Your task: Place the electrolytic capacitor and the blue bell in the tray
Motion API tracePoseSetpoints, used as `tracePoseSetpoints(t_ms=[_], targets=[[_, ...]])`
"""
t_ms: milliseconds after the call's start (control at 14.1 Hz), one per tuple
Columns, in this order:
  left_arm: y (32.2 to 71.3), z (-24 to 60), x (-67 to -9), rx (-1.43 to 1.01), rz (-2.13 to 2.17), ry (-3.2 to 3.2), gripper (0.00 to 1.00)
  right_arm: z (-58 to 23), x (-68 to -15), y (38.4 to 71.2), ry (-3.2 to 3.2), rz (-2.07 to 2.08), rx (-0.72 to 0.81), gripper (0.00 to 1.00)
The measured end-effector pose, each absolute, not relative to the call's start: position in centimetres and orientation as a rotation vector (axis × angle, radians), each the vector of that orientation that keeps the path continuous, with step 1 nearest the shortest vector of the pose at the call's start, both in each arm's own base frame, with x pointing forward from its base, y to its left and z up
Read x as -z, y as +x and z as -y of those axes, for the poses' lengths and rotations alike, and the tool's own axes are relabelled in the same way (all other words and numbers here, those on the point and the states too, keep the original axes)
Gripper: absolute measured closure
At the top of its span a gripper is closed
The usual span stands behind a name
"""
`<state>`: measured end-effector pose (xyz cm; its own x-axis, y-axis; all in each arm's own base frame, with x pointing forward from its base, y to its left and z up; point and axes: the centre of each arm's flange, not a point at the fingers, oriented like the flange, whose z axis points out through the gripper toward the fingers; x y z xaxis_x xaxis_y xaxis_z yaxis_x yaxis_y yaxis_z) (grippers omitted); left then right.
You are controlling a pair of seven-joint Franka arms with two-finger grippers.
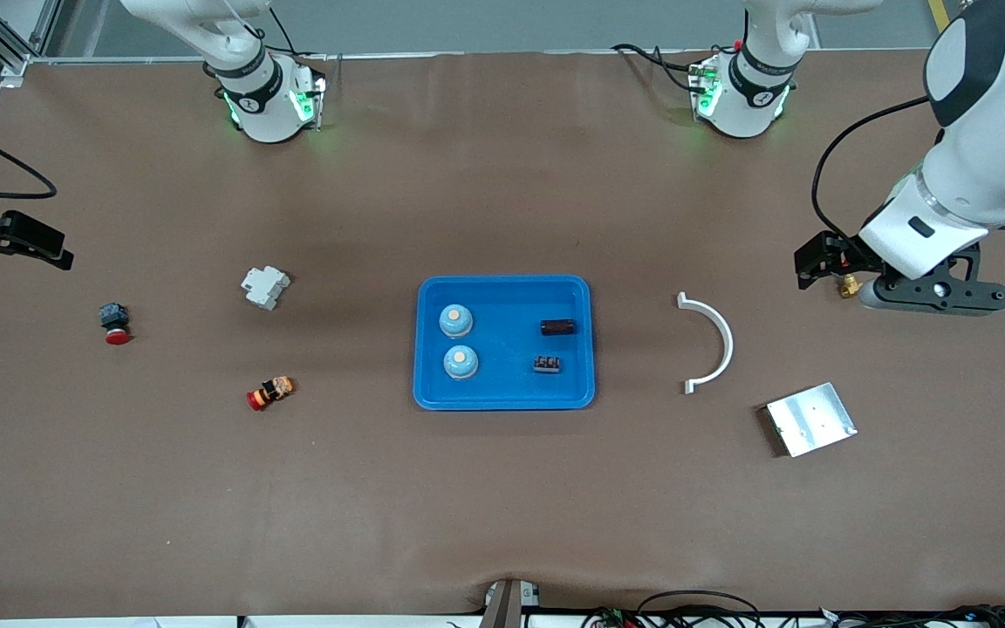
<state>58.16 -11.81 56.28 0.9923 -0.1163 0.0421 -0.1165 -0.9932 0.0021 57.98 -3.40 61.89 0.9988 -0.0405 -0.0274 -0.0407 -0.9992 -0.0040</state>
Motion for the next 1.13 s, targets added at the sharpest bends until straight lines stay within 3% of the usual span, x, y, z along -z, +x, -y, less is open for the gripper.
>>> tracePoseSetpoints(t_ms=[778,1131], targets=[[57.5,14.6,-56.0,-0.058,0.241,3.122,0.0,3.5,-61.9,58.0,-3.132,-0.069,-0.044,0.0],[56.4,14.5,-58.8,-0.133,0.222,3.118,0.0,3.5,-61.9,58.0,-3.132,-0.067,-0.044,0.0]])
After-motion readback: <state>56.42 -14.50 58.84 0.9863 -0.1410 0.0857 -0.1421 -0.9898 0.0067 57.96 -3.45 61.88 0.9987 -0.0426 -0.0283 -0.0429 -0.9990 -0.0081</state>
